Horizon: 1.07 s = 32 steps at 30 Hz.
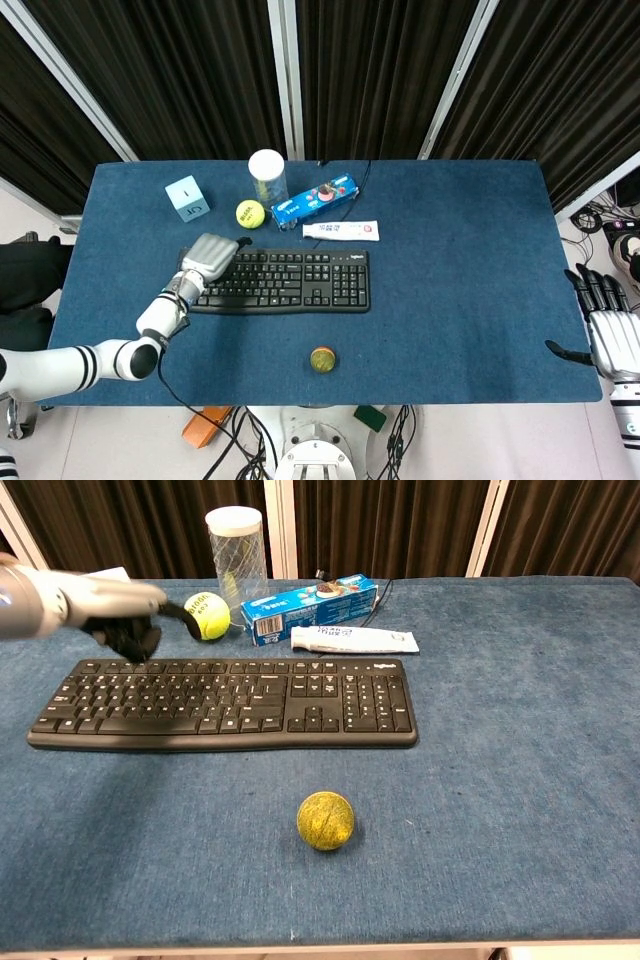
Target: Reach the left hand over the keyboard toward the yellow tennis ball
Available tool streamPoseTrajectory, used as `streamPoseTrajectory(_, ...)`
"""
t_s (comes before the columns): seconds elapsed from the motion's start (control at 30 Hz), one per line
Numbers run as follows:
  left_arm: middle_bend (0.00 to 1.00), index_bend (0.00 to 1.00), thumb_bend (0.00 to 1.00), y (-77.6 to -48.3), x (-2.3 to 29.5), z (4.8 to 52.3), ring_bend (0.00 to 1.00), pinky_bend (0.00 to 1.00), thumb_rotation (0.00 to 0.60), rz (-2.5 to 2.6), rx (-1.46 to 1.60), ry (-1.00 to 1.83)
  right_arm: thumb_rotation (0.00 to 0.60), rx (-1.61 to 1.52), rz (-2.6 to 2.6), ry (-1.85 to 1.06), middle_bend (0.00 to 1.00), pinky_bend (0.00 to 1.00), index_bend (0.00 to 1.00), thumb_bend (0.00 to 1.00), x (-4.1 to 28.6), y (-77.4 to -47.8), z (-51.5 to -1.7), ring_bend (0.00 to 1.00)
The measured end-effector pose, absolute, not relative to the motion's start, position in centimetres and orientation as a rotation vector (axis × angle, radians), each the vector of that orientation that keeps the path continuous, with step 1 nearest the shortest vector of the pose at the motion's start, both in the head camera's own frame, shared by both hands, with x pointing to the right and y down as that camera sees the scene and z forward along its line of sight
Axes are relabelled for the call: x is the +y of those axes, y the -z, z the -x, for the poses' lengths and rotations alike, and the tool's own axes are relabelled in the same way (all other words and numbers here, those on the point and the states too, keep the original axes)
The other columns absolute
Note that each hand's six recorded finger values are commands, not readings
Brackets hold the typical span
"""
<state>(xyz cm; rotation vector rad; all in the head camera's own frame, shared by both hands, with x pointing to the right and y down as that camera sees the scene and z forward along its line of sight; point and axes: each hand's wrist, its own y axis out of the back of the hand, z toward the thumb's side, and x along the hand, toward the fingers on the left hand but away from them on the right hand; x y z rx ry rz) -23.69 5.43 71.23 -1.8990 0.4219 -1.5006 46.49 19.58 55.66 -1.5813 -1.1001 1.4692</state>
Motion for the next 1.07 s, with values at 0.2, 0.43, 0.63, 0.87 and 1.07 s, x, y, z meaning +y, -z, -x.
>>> streamPoseTrajectory(0.2, 0.64, 0.18, 0.52, -67.3, 4.6, 26.3, 0.62, 0.74, 0.6, 1.809, 0.642, 1.4, 0.6, -1.11, 1.578, -1.47, 0.0, 0.0, 0.0, 0.06, 19.7, -55.5, -46.8, 0.0)
streamPoseTrajectory(0.43, 0.27, 0.15, 0.2, -62.8, 7.6, 33.1, 0.21, 0.15, 0.6, 1.672, 0.871, 1.366, 0.6, -1.115, 1.581, -1.464, 0.0, 0.0, 0.0, 0.06, 19.9, -55.5, -47.1, 0.0)
streamPoseTrajectory(0.63, 0.24, 0.15, 0.17, -59.9, 12.6, 38.0, 0.17, 0.09, 0.6, 1.604, 0.979, 1.366, 0.6, -1.103, 1.588, -1.446, 0.0, 0.0, 0.0, 0.06, 19.7, -55.5, -46.6, 0.0)
streamPoseTrajectory(0.87, 0.24, 0.15, 0.16, -57.5, 18.4, 41.7, 0.17, 0.08, 0.6, 1.556, 1.039, 1.395, 0.6, -1.095, 1.592, -1.431, 0.0, 0.0, 0.0, 0.06, 19.6, -55.3, -46.0, 0.0)
streamPoseTrajectory(1.07, 0.24, 0.15, 0.17, -56.5, 21.6, 44.4, 0.17, 0.08, 0.6, 1.505, 1.097, 1.46, 0.6, -1.086, 1.598, -1.434, 0.0, 0.0, 0.0, 0.06, 19.8, -55.5, -45.7, 0.0)
